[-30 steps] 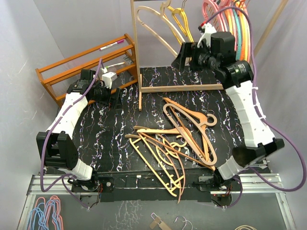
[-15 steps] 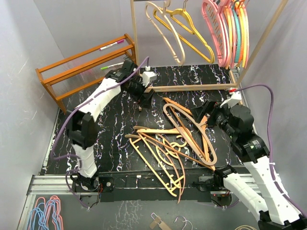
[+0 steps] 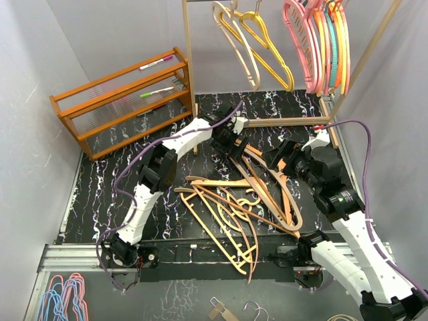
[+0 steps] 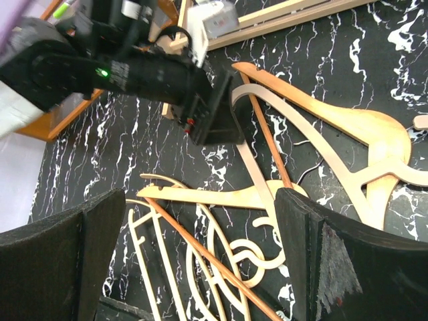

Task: Organize the hangers
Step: Pick up the hanger at the center of the board.

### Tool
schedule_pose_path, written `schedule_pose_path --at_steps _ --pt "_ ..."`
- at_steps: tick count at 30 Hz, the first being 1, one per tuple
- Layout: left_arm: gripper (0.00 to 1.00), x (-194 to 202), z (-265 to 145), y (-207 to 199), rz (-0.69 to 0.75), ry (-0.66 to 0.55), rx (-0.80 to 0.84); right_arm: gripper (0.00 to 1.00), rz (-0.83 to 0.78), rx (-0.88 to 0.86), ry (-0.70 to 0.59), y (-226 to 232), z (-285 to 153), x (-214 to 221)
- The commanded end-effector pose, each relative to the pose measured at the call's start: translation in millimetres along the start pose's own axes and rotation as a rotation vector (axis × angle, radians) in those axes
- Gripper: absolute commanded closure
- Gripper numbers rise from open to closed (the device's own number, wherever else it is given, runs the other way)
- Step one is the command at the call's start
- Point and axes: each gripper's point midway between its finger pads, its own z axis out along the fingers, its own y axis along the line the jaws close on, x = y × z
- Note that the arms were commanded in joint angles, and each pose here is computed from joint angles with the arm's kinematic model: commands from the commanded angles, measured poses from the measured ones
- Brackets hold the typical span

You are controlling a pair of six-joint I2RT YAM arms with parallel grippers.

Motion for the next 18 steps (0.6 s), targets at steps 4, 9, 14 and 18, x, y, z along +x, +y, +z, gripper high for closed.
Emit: schedule_pose_path --at_steps 4,9,14,18 --pt "0.03 -26.3 5.8 18.3 -0.026 -0.082 -0.112 0.01 0.005 -0.020 -0.137 9.2 -9.5 -32.5" --pt "0.03 -27.9 10.5 31.9 -0.009 -0.100 -0.175 0.01 0.000 -0.018 -0.116 7.6 -6.6 -27.3" --pt "0.13 -22.7 16.0 35.4 -0.010 -0.093 -0.183 0.01 -0.002 -0.019 -0.108 7.1 -2.6 -25.1" --pt "0.27 -12.5 25.2 36.5 -0.017 -0.065 -0.172 0.01 -0.002 -0.023 -0.109 8.0 -1.5 -25.7"
